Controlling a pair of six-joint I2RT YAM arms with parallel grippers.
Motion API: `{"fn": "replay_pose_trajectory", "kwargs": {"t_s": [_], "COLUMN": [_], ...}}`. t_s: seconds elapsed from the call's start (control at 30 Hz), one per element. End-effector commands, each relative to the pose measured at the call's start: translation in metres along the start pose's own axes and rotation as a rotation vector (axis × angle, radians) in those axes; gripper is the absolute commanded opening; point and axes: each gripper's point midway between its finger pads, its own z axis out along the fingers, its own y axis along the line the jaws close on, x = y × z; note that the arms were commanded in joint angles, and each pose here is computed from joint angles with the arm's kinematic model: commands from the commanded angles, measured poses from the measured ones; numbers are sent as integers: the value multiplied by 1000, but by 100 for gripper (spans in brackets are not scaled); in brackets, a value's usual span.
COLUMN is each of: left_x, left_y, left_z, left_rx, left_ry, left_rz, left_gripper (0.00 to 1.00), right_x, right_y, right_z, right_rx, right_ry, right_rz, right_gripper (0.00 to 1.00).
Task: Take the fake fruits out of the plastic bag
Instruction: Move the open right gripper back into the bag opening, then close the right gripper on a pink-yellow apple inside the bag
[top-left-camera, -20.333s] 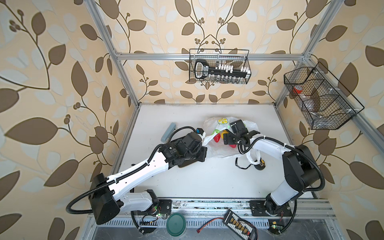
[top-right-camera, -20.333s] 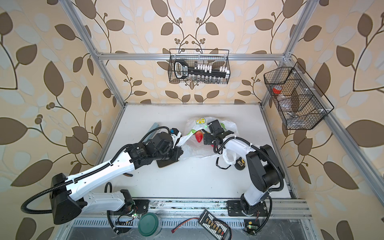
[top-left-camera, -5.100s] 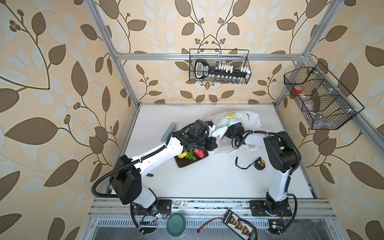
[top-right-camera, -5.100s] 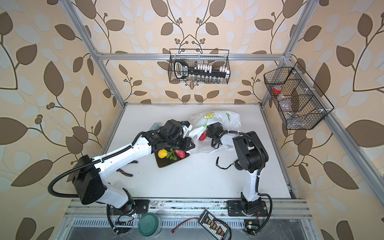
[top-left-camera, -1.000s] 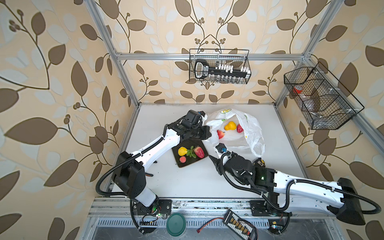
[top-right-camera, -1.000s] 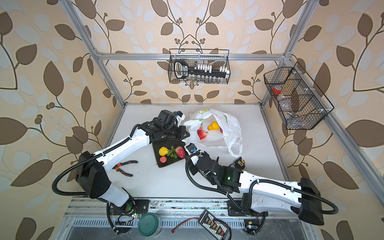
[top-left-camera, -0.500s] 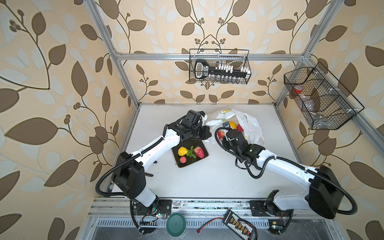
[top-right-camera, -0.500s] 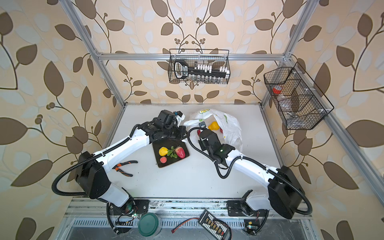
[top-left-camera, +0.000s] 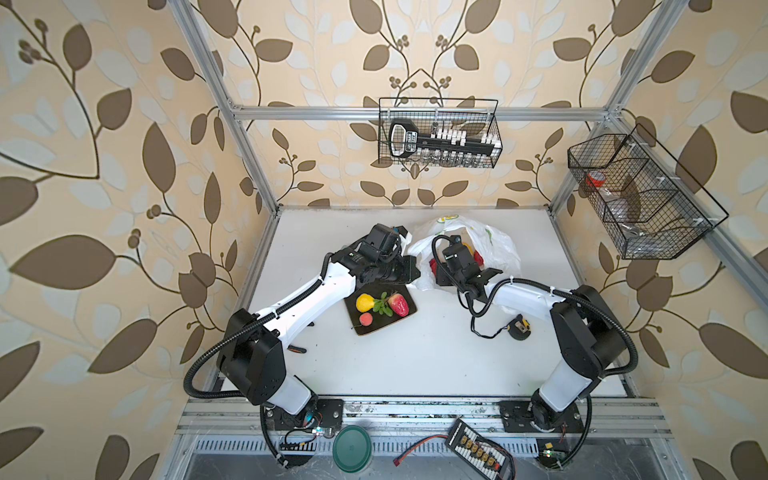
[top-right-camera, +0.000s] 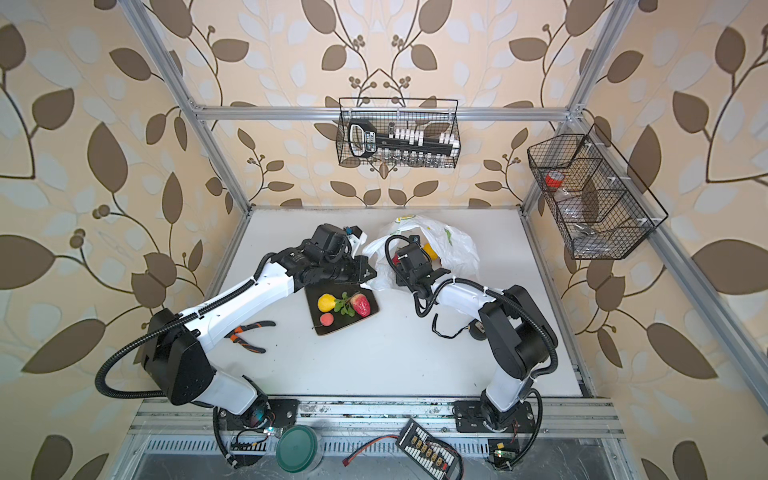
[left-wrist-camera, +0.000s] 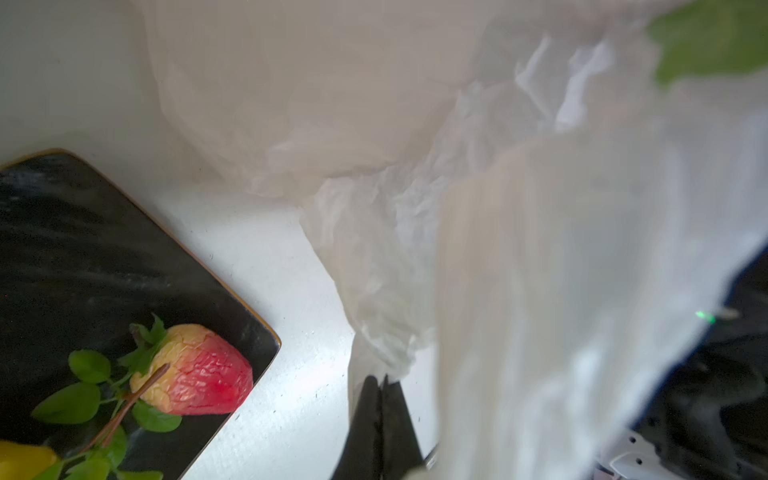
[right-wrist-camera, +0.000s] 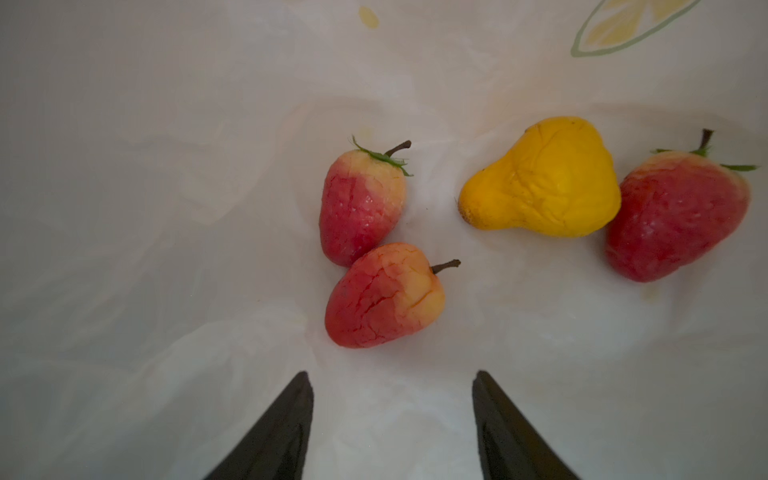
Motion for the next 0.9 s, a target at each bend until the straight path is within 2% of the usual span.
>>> {"fn": "replay_pose_trajectory", "kwargs": {"t_s": [0.0,0.17,0.37,0.63,0.87], "left_x": [16,32,39,36,34], "left_y": [-8,3,6,2,1], "left_z": [-8,-1,2,2,2], "left_rx": [34,15,9,11,10], "left_ry": [27,72,93,91,86], "left_rz": [24,17,18,23,22], "left_gripper": [0,0,0,0,0], "right_x": [-15,-19,-27,-10,3], "right_y": [11,8,9,0,-7], "right_z": [12,29,47,71,80], "right_rx": [-97,-127,-150,-77,-42], "right_ry": [-5,-2,-3,64,94], "right_rz": [158,236,301,382,393], "right_gripper": [69,81,84,76,67]}}
